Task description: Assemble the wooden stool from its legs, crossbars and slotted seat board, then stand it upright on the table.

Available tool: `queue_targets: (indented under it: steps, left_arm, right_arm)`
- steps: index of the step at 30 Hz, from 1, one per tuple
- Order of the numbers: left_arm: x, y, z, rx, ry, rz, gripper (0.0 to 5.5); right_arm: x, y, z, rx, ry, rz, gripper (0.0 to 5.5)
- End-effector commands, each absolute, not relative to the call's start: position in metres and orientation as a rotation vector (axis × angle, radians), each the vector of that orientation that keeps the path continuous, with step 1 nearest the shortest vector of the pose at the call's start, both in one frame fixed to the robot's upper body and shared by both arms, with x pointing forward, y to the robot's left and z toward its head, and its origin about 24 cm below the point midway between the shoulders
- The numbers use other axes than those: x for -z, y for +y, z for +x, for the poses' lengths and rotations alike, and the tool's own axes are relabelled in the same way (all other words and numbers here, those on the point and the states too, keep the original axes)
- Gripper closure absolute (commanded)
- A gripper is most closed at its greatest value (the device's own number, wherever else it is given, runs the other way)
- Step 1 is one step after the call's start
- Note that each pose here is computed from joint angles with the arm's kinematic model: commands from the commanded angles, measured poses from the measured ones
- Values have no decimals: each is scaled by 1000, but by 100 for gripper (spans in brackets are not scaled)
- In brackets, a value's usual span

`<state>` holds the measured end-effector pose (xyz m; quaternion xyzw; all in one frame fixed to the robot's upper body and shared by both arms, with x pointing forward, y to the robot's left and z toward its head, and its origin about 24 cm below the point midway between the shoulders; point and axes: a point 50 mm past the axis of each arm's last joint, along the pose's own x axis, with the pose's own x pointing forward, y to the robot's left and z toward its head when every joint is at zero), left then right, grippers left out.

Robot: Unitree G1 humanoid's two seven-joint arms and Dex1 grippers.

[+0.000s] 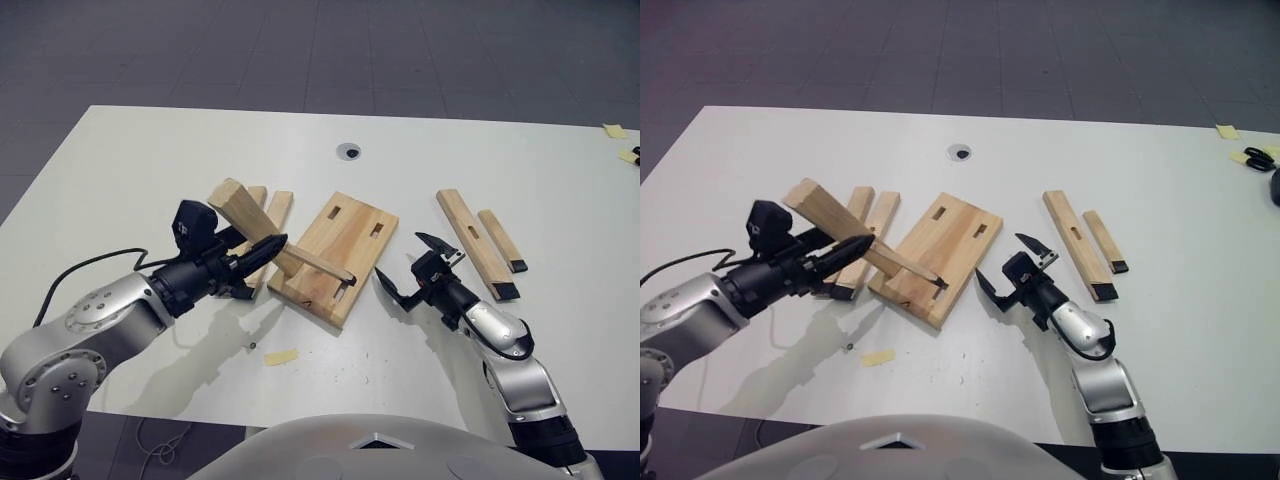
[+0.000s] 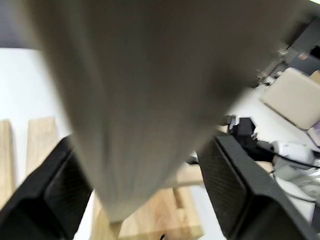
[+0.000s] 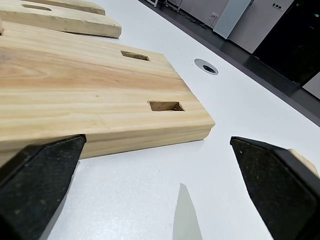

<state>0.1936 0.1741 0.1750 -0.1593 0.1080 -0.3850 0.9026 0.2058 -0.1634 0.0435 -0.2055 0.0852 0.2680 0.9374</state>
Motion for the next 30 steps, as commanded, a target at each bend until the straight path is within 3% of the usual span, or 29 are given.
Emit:
queue_targets:
  steps: [1, 9, 12, 15, 17, 19, 21, 24, 30]
  left_arm:
    - [-223, 180, 204, 905, 66, -413, 164]
    - [-271, 193, 226, 913, -127, -504, 39]
    - [-277, 221, 265, 597, -197, -591, 12]
    - [-244, 247, 288, 305, -69, -398, 12]
    - [-205, 240, 279, 310, 108, -8, 12]
    - [-172, 223, 256, 429, 262, 164, 12]
    - [-161, 203, 228, 580, 319, 141, 12]
    - [-163, 193, 205, 705, 340, 106, 12]
    - [-167, 187, 206, 732, 299, 62, 12]
  right_arm:
    - [-40, -165, 212, -527, 184, -423, 10]
    - [-35, -165, 243, -539, 192, -472, 10]
    - [-37, -165, 265, -518, 164, -473, 10]
    - [-42, -169, 277, -484, 134, -459, 10]
    - [-41, -175, 275, -448, 125, -439, 10]
    - [-37, -183, 264, -404, 135, -417, 10]
    - [-32, -197, 248, -333, 153, -385, 10]
    - [-29, -216, 227, -239, 177, -357, 10]
    - [-34, -232, 217, -171, 185, -360, 10]
